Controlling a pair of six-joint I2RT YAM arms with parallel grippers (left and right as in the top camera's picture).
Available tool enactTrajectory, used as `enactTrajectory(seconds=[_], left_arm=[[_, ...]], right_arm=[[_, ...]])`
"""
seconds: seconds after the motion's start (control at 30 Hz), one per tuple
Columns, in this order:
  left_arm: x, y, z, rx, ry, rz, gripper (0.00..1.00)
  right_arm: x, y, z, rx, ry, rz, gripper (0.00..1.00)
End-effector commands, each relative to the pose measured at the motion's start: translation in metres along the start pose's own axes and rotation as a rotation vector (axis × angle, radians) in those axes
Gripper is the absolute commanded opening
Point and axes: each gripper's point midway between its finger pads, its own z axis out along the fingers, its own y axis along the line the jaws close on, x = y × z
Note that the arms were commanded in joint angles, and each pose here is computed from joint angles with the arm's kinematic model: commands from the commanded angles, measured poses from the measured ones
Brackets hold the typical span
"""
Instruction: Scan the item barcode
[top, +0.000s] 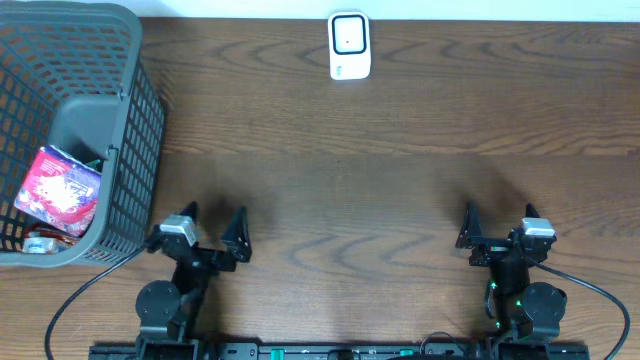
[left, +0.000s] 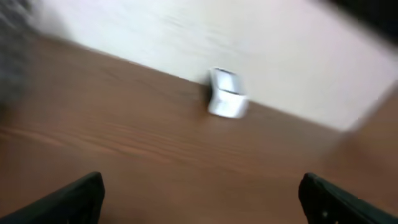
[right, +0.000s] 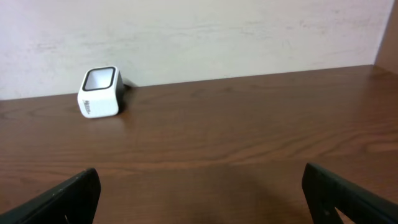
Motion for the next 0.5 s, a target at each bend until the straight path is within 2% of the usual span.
enactTrajectory(seconds=[0.0, 0.17, 0.27, 0.33, 0.47], left_arm=[[0.012, -0.029, -0.002, 0.164, 0.088, -0.310, 0.99], [-0.055, -0.078, -0.021, 0.413, -0.154, -0.187, 0.99], [-0.095, -0.097, -0.041, 0.484, -0.305, -0.138, 0.99], [-0.126, -0.100, -0.053, 0.462, -0.416, -0.136, 0.99], [-0.181, -0.085, -0.069, 0.286, -0.621, -0.113, 0.99]], right_arm=[[0.001, -0.002, 0.000, 0.011, 0.000, -0.009, 0.99], [0.000, -0.002, 0.000, 0.011, 0.000, -0.009, 0.99], [0.001, -0.002, 0.000, 0.011, 0.000, -0.009, 0.99], [0.001, -0.002, 0.000, 0.011, 0.000, -0.009, 0.99], [0.001, -0.002, 0.000, 0.011, 0.000, -0.009, 0.99]])
